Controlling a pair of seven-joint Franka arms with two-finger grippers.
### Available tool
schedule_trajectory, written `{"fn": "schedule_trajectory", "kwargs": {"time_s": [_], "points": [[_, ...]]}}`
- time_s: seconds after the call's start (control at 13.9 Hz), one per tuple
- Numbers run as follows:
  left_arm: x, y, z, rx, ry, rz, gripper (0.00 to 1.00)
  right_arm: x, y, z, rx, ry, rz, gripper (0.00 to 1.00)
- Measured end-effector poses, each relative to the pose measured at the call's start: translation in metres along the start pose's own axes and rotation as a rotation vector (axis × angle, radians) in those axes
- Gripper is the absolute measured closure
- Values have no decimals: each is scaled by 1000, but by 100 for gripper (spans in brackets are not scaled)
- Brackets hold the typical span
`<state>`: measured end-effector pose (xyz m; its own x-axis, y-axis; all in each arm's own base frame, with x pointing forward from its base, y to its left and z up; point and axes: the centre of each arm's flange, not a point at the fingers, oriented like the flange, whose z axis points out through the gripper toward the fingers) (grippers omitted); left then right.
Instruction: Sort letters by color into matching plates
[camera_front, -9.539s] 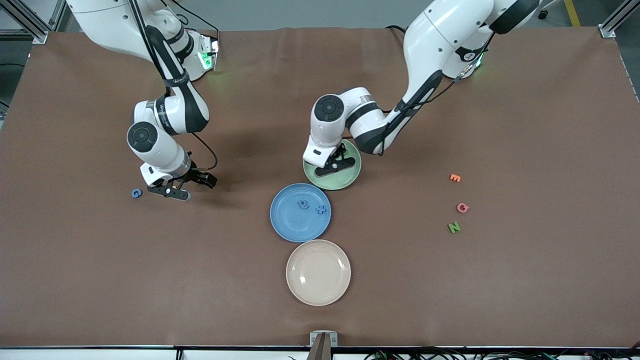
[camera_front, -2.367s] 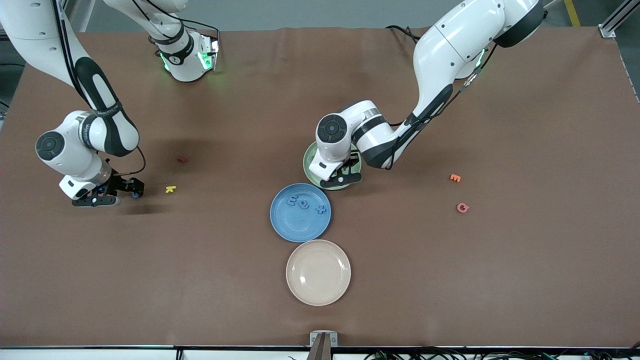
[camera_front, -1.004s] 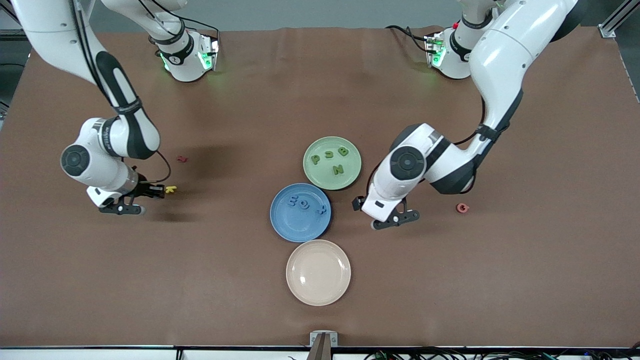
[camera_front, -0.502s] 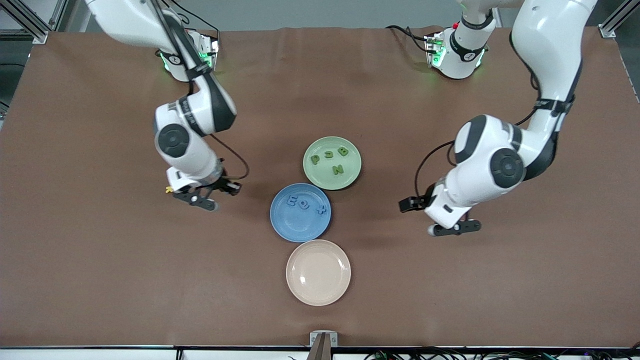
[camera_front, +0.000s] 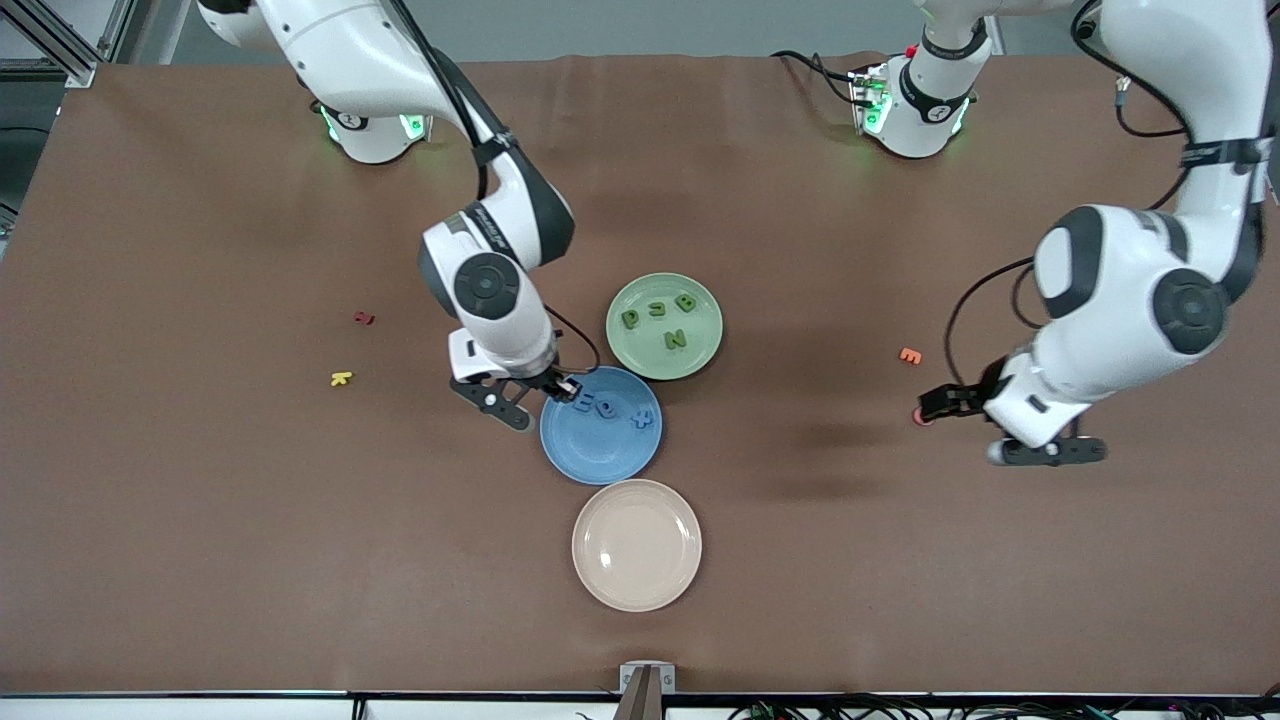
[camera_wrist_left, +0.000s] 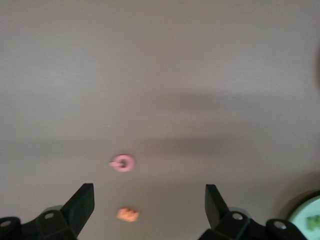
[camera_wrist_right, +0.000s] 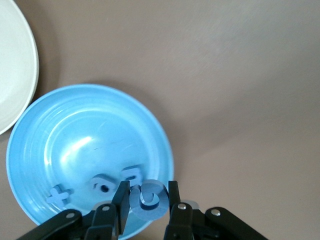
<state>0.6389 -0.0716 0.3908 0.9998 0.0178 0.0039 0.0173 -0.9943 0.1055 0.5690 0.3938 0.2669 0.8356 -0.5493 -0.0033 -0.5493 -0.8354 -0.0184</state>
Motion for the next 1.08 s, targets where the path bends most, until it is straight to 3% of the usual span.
{"fn": "schedule_trajectory", "kwargs": {"time_s": [0.36,0.65,1.08], "points": [[-6,-55,-95,12,55,-50,0,-13,-15,23,-15,1,28,65],[-37,-55,-161,13,79,-50,0,-4,-35,22,19,20,37,65],[-48,-52,-183,21,104,-42,0,9,-65,33,70,50,54,65]]}}
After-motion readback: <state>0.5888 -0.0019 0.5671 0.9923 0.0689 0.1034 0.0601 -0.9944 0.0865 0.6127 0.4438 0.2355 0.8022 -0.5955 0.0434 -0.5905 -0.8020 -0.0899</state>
